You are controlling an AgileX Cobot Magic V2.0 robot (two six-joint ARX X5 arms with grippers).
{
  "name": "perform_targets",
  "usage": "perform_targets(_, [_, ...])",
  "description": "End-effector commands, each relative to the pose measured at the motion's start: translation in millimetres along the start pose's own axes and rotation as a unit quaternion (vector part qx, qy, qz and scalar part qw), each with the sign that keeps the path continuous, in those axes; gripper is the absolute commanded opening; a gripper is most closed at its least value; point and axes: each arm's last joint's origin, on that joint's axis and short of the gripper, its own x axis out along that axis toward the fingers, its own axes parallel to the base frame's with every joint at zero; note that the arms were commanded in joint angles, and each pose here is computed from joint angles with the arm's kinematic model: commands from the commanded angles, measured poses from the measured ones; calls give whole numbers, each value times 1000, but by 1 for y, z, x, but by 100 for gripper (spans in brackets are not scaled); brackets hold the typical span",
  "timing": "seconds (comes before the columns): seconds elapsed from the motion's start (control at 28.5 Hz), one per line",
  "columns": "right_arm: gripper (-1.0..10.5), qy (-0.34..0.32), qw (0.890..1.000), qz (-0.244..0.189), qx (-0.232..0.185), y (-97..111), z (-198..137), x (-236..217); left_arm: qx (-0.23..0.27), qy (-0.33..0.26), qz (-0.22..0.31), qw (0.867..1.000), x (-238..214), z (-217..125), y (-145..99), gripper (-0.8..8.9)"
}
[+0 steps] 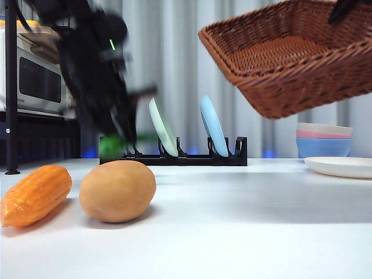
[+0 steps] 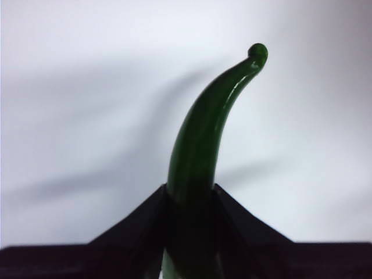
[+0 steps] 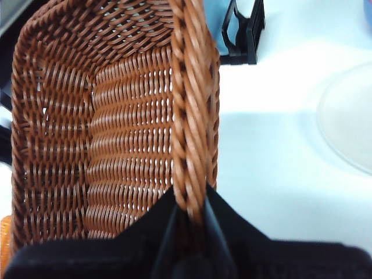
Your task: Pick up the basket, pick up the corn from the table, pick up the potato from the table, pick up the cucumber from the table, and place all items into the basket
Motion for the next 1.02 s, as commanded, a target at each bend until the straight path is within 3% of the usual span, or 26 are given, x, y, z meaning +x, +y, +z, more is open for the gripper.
perform_targets(0.04, [-12,9,1000,3,11,-3,1,11,5,-76,-7,997,-49,14,0,-8])
perform_targets(0.25, [-12,64,997,10,50,-6,-6,47,1,-200,-40,979,-142,21,-8,-8])
perform_targets(0.39, [-12,101,993,22,64,0,-14,72,6,-228,-72,971,-172,14,-23,-8])
perform_targets(0.7, [-12,107,989,87,59,26,-17,88,35,-158,-132,978,-148,-4,-76,-8])
perform_targets(1.02, [-12,109,985,115,71,30,-16,86,45,-102,-142,983,-99,-20,-124,-8])
